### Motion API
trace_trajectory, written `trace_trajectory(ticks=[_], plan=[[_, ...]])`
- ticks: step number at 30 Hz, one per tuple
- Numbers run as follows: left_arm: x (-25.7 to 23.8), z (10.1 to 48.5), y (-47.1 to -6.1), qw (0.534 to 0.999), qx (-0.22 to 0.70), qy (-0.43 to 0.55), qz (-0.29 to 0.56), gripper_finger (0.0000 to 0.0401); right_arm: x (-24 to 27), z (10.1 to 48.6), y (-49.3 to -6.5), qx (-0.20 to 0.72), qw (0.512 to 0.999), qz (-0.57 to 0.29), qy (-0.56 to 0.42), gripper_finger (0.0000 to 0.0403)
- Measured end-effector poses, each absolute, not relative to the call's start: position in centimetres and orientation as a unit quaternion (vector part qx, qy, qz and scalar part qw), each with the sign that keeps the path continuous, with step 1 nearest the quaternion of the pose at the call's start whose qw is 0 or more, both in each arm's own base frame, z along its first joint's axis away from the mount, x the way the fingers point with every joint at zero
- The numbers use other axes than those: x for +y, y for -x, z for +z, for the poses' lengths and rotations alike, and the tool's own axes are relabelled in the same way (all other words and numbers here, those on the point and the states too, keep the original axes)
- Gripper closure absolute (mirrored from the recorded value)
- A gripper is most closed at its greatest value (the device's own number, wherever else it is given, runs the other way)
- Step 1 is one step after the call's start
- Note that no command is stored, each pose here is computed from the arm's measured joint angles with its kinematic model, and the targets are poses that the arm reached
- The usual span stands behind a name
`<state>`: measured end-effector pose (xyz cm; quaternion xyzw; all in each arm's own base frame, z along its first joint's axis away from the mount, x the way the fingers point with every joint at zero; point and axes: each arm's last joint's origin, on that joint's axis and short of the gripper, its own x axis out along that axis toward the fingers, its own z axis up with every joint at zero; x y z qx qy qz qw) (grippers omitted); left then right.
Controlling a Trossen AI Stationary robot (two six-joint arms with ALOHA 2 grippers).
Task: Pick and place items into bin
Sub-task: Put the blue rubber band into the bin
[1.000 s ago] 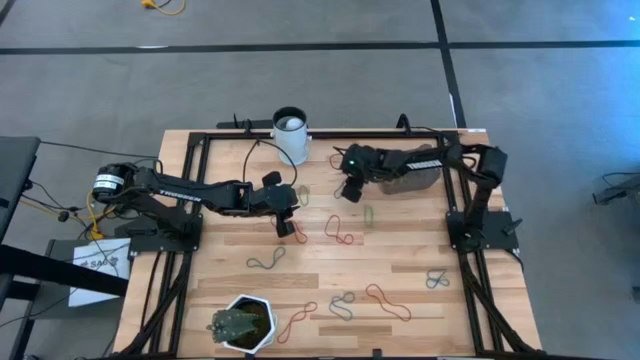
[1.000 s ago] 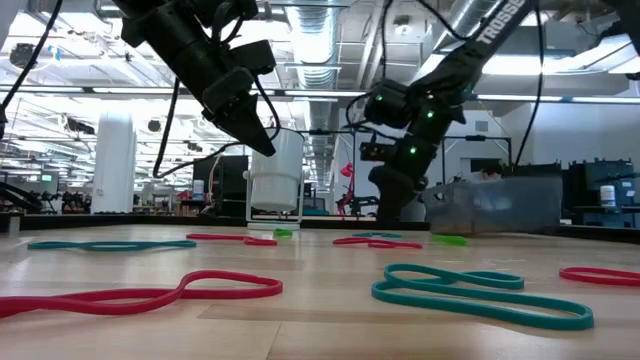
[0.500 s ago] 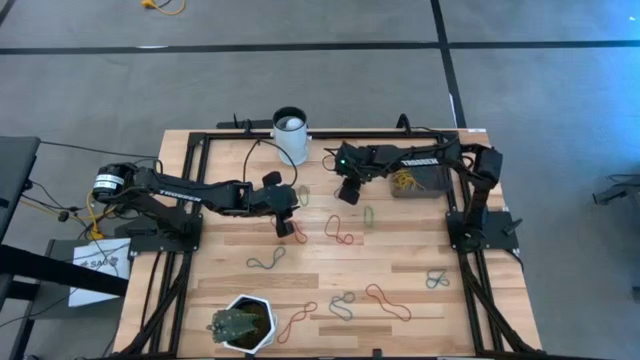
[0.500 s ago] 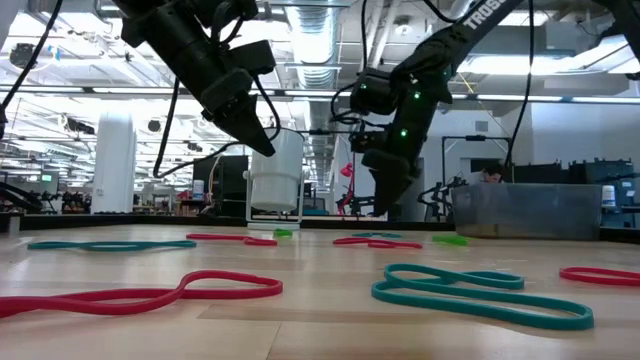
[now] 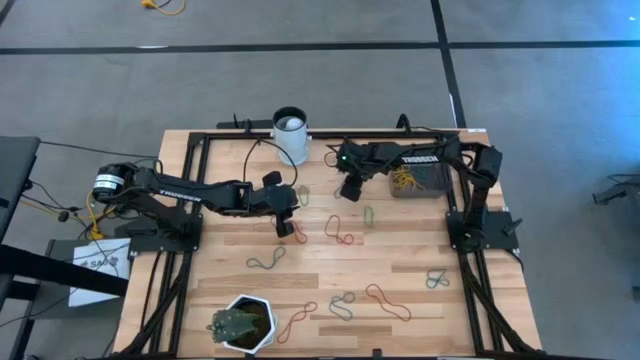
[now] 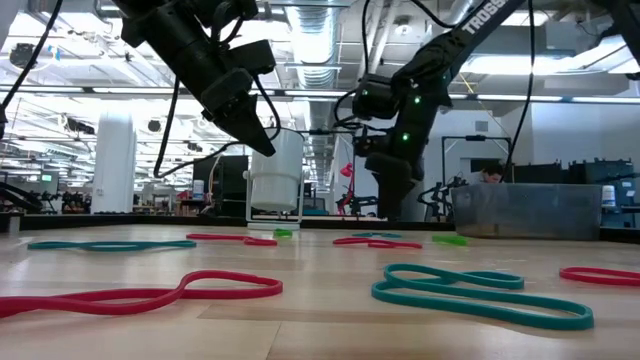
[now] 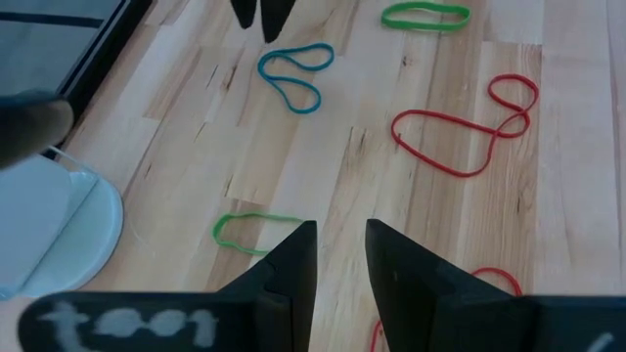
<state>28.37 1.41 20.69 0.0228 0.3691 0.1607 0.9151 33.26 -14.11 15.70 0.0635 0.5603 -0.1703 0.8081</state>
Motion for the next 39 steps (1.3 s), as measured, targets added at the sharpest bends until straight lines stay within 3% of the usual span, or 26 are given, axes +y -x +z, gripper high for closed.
trace_trajectory(ticks=[14, 17, 22, 25, 30, 34, 39], plan=[[1.4, 20.7, -28.4, 0.915, 0.369, -0.021, 0.161, 0.0318, -14.9, 12.3, -33.8, 0.586, 0.786, -0.184, -0.072, 0.0286], [1.4, 20.7, -28.4, 0.915, 0.369, -0.021, 0.161, 0.0318, -15.3, 12.2, -33.6, 0.583, 0.789, -0.175, -0.088, 0.0313], [1.4, 20.7, -28.4, 0.915, 0.369, -0.021, 0.161, 0.0318, -15.7, 12.2, -33.5, 0.571, 0.801, -0.139, -0.116, 0.0391], [1.4, 20.7, -28.4, 0.915, 0.369, -0.021, 0.161, 0.0318, -15.6, 12.3, -33.5, 0.571, 0.803, -0.134, -0.107, 0.0393], [1.4, 20.7, -28.4, 0.915, 0.369, -0.021, 0.161, 0.0318, -14.9, 14.3, -33.2, 0.557, 0.814, -0.131, -0.098, 0.0400], [1.4, 20.7, -28.4, 0.915, 0.369, -0.021, 0.161, 0.0318, -13.8, 19.4, -32.6, 0.505, 0.849, -0.135, -0.074, 0.0402], [1.4, 20.7, -28.4, 0.915, 0.369, -0.019, 0.162, 0.0318, -11.4, 25.2, -29.5, 0.493, 0.848, -0.197, -0.012, 0.0402]])
